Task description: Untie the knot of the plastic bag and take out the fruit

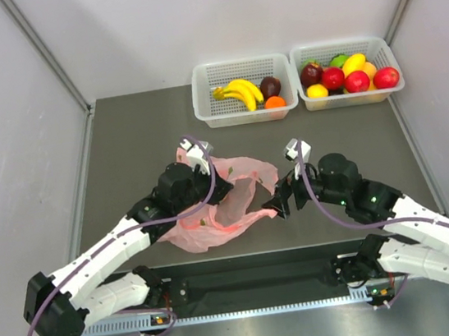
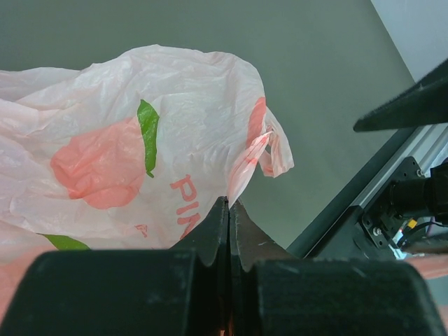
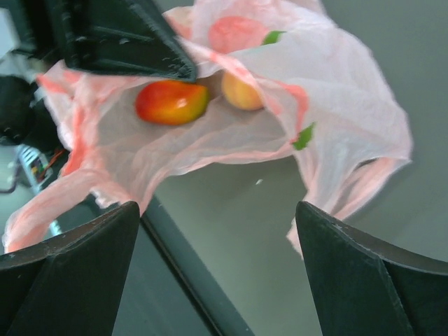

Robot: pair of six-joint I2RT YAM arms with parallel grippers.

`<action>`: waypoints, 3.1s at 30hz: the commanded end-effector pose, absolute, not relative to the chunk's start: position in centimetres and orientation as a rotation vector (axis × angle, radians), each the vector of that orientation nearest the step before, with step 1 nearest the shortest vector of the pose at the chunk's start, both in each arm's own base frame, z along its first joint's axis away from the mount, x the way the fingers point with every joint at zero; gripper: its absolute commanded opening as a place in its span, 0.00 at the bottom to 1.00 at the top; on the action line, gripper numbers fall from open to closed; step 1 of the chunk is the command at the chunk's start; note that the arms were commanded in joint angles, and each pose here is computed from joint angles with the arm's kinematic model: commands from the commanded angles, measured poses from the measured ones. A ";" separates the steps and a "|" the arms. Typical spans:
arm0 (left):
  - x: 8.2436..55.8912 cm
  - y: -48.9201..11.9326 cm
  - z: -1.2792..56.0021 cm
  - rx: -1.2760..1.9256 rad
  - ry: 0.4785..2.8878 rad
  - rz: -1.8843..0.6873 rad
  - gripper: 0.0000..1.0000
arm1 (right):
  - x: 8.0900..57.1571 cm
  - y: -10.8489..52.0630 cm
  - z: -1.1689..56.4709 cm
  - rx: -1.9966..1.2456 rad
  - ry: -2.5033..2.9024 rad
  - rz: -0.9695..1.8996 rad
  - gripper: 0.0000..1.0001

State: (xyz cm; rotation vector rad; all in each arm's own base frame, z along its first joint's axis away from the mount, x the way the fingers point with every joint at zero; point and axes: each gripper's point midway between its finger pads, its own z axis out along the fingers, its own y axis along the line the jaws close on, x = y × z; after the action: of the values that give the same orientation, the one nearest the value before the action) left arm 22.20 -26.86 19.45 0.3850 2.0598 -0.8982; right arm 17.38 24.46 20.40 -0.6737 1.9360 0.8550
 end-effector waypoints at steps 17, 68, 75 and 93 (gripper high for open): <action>23.3 -26.9 21.6 0.340 1.965 -0.894 0.00 | 8.9 30.6 16.9 -1.061 1.944 1.109 0.81; 24.5 -25.5 24.0 0.230 1.857 -0.854 0.00 | 8.3 35.5 22.2 -0.740 1.711 0.997 0.98; 24.3 -25.6 23.1 0.230 1.886 -0.862 0.00 | 12.4 31.4 22.8 -0.559 1.701 0.878 0.77; 24.9 -25.5 21.5 0.205 1.930 -0.820 0.00 | 18.8 39.9 16.1 -0.542 1.749 0.741 0.33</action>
State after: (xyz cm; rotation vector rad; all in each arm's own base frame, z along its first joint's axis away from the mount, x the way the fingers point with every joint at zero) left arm 24.20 -25.60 21.09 0.2264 1.9698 -0.8313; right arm 16.86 37.04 11.40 -0.6592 1.9003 0.6595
